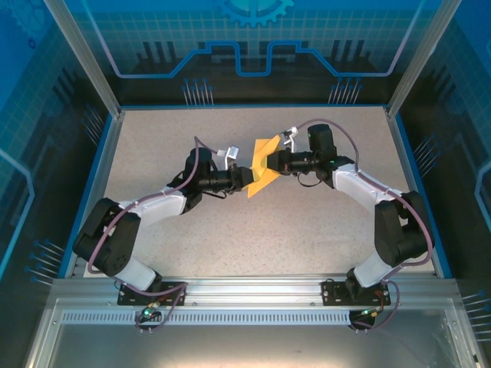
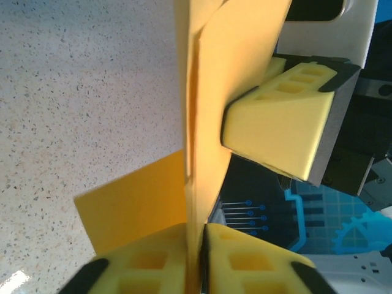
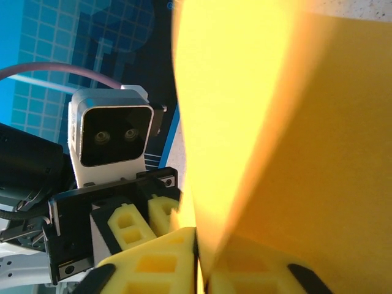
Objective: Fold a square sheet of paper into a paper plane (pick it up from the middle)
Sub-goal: Turn over the paper at the center of the table.
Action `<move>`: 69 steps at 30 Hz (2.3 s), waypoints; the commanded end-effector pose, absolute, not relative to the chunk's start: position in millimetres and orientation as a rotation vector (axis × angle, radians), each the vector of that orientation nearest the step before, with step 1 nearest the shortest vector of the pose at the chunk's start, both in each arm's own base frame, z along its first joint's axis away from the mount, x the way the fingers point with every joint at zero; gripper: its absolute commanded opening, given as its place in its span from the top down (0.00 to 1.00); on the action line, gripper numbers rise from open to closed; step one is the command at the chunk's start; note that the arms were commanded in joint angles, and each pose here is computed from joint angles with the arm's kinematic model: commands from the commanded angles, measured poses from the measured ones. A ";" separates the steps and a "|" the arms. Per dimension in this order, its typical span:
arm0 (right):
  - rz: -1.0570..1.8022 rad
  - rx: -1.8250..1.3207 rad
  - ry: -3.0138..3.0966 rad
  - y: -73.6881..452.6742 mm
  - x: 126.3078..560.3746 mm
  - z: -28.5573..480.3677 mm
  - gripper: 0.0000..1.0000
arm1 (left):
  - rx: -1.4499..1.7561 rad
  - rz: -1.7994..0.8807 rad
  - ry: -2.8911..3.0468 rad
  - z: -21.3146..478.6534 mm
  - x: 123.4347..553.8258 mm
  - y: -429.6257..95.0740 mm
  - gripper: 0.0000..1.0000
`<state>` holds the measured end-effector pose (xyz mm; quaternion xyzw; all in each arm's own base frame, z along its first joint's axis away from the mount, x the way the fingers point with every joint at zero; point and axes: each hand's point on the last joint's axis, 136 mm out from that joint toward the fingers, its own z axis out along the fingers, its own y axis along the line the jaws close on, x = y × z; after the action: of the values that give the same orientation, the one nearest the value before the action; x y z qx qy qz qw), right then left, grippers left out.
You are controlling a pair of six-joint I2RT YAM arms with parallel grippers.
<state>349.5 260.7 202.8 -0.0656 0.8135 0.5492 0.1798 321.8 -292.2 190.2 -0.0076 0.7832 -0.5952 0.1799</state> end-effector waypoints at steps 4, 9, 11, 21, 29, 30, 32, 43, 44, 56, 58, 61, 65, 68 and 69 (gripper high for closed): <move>1.415 -0.088 2.316 229.3 354.8 204.0 0.65 | -0.015 -1.575 2.229 178.3 326.5 -283.9 0.93; 1.162 0.047 2.358 189.3 356.1 185.8 0.42 | -0.050 -1.260 2.371 151.0 325.7 -257.3 0.94; 1.061 0.086 2.377 175.9 355.5 177.1 0.35 | -0.081 -1.050 2.439 141.2 327.1 -238.7 0.94; 0.841 0.201 2.437 147.9 352.4 147.9 0.22 | -0.065 0.236 2.567 121.1 330.1 -155.8 0.94; 0.800 0.221 2.471 142.7 349.3 138.2 0.21 | 0.027 0.668 2.545 104.8 340.0 -157.6 0.94; 0.797 0.222 2.473 142.4 349.0 137.1 0.21 | 0.046 0.691 2.541 103.1 341.0 -159.8 0.94; 0.792 0.230 2.476 141.4 348.6 135.8 0.21 | 0.094 0.715 2.551 95.6 341.9 -167.1 0.94; 0.769 0.299 2.502 134.4 344.1 122.3 0.20 | 0.258 0.698 2.642 50.3 341.0 -206.1 0.90; 0.770 0.302 2.500 133.8 343.9 122.4 0.20 | 0.264 0.688 2.650 47.3 340.6 -208.8 0.89; 0.762 0.370 2.493 127.5 344.2 119.1 0.20 | 0.316 0.498 2.704 47.6 331.3 -248.1 0.72; 0.754 0.386 2.487 125.1 344.1 119.5 0.20 | 0.319 0.422 2.709 54.9 328.4 -258.2 0.70; 0.733 0.409 2.476 119.5 343.6 120.2 0.20 | 0.335 0.271 2.717 69.0 322.4 -274.6 0.66; 0.699 0.425 2.471 113.1 343.0 120.3 0.20 | 0.351 0.040 2.712 92.1 313.6 -293.0 0.59; 0.678 0.430 2.476 110.1 342.8 118.1 0.20 | 0.360 -0.106 2.688 111.4 308.1 -303.1 0.55; 0.673 0.427 2.478 109.9 343.2 117.7 0.20 | 0.362 -0.160 2.675 119.1 306.4 -306.5 0.53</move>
<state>345.8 121.2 121.1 0.1433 0.9161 0.2645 0.2651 316.6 -287.9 95.5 0.1155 0.9704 0.0189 0.2111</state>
